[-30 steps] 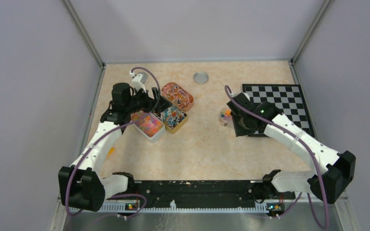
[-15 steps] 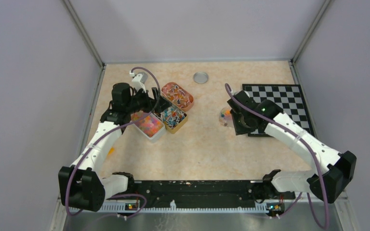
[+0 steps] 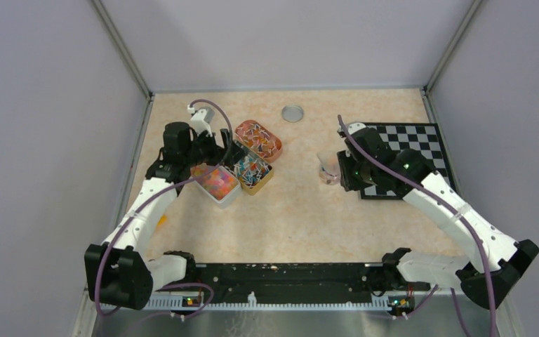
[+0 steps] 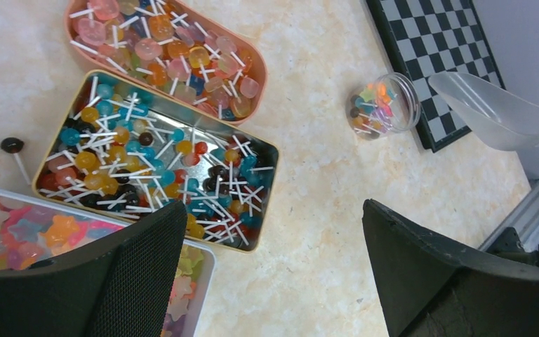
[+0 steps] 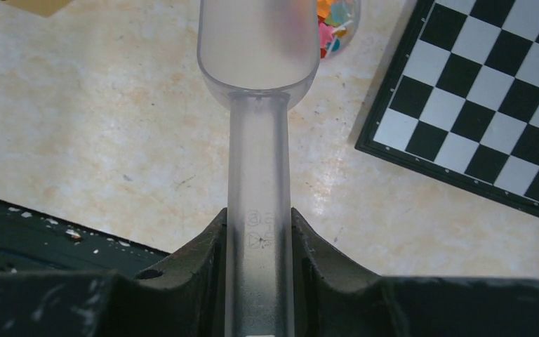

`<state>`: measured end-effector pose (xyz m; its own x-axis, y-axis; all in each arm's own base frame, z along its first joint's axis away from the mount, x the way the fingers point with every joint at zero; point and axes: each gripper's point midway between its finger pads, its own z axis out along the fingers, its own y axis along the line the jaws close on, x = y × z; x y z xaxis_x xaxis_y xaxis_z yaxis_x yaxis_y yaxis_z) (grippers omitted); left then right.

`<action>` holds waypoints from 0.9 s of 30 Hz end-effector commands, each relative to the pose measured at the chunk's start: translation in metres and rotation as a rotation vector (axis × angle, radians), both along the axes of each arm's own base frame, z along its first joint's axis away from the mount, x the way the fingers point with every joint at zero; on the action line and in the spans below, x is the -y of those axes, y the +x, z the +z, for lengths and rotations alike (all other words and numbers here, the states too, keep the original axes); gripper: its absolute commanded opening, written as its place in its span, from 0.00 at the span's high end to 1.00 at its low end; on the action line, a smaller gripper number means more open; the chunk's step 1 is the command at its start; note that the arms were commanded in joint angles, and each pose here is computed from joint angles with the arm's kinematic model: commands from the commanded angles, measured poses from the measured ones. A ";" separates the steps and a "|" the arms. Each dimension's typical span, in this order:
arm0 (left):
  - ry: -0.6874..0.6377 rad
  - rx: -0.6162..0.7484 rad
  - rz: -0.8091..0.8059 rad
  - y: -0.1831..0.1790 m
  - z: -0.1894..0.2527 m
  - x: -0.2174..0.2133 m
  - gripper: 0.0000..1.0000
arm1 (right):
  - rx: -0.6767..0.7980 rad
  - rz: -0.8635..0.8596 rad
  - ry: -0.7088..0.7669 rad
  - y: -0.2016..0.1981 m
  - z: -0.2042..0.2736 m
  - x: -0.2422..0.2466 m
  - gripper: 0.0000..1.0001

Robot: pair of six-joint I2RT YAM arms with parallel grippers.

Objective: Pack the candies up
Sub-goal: Place the fake candies in the packing bottle, then scoop the fake candies from the storage box.

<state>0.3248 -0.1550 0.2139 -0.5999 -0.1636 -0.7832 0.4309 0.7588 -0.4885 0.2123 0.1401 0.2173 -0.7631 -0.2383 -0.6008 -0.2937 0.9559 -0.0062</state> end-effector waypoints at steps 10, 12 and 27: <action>0.200 0.016 0.611 0.021 -0.004 -0.099 0.01 | 0.164 0.190 0.275 0.020 0.040 -0.081 1.00; 0.212 -0.061 0.715 0.015 -0.017 -0.113 0.01 | 0.176 0.231 0.288 0.021 0.047 -0.097 1.00; -0.130 -0.347 1.099 0.024 -0.067 -0.196 0.30 | 0.049 0.510 0.231 0.014 0.035 -0.215 1.00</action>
<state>0.3422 0.0294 0.1754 -0.3281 -0.5986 -0.7308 -0.5170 0.7612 -0.3914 0.2293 0.3262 0.2324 -0.5987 -0.4064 -0.6902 -0.6654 0.7320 0.1462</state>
